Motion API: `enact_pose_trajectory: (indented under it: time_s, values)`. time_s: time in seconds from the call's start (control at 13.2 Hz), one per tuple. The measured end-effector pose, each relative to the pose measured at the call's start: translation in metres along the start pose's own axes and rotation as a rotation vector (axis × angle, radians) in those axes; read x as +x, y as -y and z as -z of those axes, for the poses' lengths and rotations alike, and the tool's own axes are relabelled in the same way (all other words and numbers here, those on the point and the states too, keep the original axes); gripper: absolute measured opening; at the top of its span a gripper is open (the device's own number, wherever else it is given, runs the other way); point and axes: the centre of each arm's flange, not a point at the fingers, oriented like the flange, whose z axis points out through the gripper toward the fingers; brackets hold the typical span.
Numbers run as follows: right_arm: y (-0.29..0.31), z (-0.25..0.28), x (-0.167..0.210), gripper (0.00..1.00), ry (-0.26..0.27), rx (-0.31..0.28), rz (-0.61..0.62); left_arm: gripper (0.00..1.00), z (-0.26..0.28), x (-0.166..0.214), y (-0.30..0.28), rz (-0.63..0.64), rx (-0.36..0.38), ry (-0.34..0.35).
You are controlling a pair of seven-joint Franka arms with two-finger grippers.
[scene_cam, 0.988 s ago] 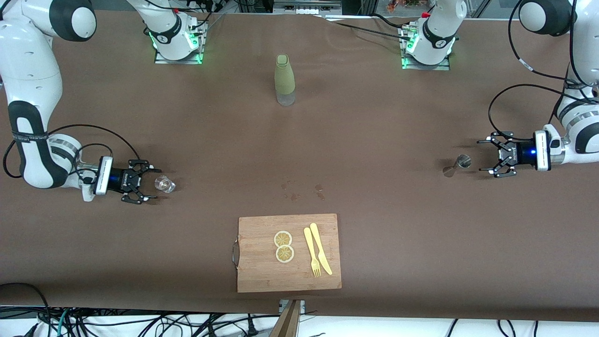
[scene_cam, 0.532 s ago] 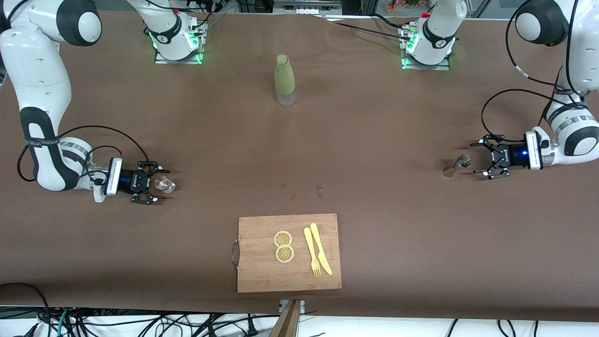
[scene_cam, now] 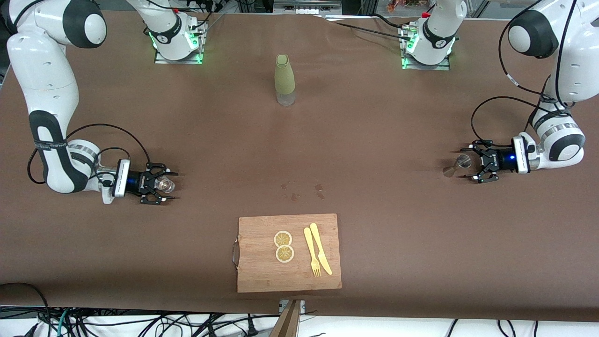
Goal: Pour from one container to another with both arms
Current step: 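Grasp the glass beaker with the right gripper while the left gripper grasps the jigger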
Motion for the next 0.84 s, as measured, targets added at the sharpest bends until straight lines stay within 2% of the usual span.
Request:
enact_pose_trajectory:
  time_s: [0.08, 0.23, 0.53, 0.84]
  values:
    - [0.0, 0.0, 0.0, 0.81, 0.0, 0.0, 0.0, 1.0, -0.004, -0.002, 0.001, -0.001, 0.002, -0.007]
    - [0.0, 0.0, -0.001, 0.53, 0.0, 0.0, -0.001, 1.0, -0.01, -0.001, 0.005, -0.007, 0.0, -0.014]
    - [0.001, -0.003, -0.002, 0.15, -0.009, -0.002, -0.006, 1.0, -0.013, 0.012, 0.019, -0.048, -0.014, 0.0]
    - [0.0, -0.01, 0.001, 0.12, -0.025, 0.002, -0.009, 1.0, -0.016, 0.021, 0.027, -0.072, -0.029, -0.001]
